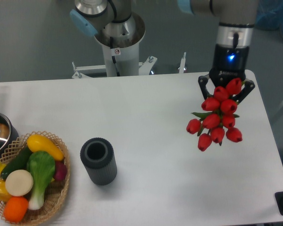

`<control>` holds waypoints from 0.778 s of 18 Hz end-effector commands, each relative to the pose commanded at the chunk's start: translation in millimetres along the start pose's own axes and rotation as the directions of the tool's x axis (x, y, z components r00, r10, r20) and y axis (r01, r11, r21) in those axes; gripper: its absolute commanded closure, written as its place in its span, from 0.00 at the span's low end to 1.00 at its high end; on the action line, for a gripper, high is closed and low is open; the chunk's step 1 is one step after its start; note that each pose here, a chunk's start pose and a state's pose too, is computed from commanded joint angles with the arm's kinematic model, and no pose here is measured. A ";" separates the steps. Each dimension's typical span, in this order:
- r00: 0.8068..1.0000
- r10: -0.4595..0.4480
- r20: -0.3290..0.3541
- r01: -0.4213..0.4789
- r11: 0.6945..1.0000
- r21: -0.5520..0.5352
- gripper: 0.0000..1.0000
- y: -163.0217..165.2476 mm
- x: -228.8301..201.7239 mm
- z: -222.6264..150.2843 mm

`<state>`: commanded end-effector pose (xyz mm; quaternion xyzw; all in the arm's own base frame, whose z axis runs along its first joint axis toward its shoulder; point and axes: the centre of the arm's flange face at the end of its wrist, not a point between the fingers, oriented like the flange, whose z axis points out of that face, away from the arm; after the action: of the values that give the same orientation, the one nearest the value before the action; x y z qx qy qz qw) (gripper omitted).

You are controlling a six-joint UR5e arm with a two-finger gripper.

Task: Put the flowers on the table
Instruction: 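Lower the held tulips toward the table beside the black vase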

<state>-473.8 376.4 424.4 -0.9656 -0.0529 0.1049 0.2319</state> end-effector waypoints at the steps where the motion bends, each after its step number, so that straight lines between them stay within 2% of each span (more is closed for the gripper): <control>1: 1.000 0.023 0.001 -0.023 0.999 -0.034 0.72 -0.7 3.8 9.8; 4: 0.996 0.089 -0.005 -0.089 0.986 -0.139 0.72 -1.8 16.1 40.4; 8: 0.986 0.165 -0.033 -0.168 0.945 -0.281 0.72 -2.7 38.9 81.0; 14: 0.979 0.164 -0.117 -0.195 0.919 -0.342 0.72 10.5 46.9 118.3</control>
<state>-454.5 425.8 308.3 -0.9958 0.0280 0.0731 0.0468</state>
